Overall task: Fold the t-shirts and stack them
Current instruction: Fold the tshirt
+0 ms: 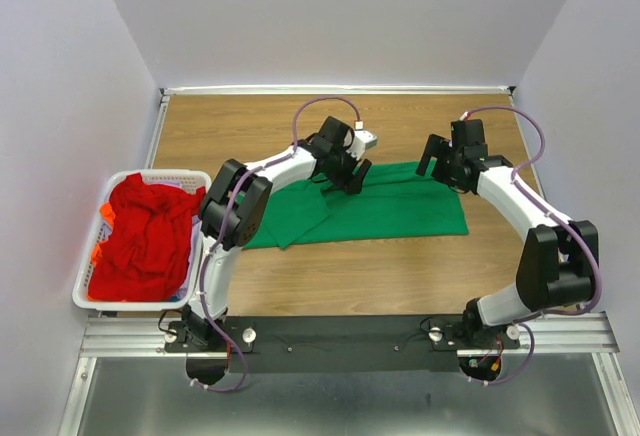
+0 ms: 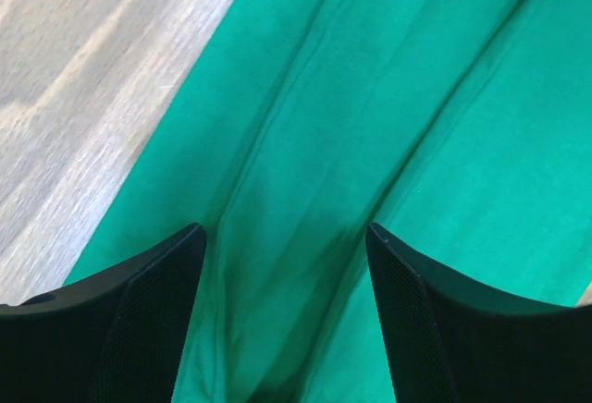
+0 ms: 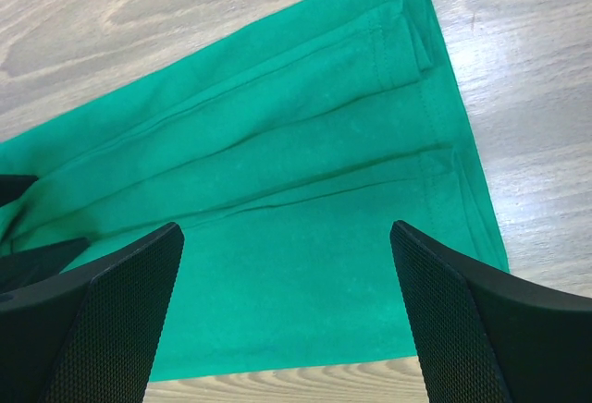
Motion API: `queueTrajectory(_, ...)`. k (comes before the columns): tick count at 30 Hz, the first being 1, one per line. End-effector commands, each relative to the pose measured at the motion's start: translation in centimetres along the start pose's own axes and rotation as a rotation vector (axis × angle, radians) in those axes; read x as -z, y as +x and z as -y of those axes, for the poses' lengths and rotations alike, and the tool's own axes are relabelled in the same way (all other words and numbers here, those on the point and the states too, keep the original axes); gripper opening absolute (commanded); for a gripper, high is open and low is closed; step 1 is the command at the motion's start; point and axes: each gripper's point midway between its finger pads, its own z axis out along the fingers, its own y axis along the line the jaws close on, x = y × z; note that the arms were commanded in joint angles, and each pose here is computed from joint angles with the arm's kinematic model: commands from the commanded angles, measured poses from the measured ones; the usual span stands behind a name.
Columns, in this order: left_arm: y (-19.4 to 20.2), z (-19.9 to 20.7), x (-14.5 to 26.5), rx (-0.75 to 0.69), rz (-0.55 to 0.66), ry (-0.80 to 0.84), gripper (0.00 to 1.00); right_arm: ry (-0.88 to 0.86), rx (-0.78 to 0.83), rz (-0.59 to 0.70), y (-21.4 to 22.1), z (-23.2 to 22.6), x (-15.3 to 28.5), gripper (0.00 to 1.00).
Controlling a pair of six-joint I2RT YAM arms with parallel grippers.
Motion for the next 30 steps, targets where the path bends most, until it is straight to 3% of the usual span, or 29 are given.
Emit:
queueTrajectory(1, -0.7, 1.6, 0.2, -0.044, 0.019, 0.060, 0.73, 0.020, 0.003, 0.018, -0.2, 0.7, 0.9, 1.00)
queueTrajectory(6, -0.5, 3.6, 1.2, -0.082, 0.023, 0.115, 0.66, 0.032, 0.007, 0.024, -0.3, 1.0, 0.9, 1.00)
queueTrajectory(19, -0.6, 8.0, 3.5, -0.222, 0.050, 0.178, 0.67, 0.056, 0.018, 0.040, -0.9, 1.3, 0.8, 1.00)
queueTrajectory(26, 3.4, 11.4, 1.6, -0.226, -0.052, 0.268, 0.68, 0.043, 0.019, 0.032, -1.0, 1.1, 0.6, 0.99)
queueTrajectory(30, 3.3, 12.2, 1.9, -0.232, -0.040, 0.274, 0.69, 0.035, 0.019, 0.023, -1.2, 0.8, 0.2, 0.98)
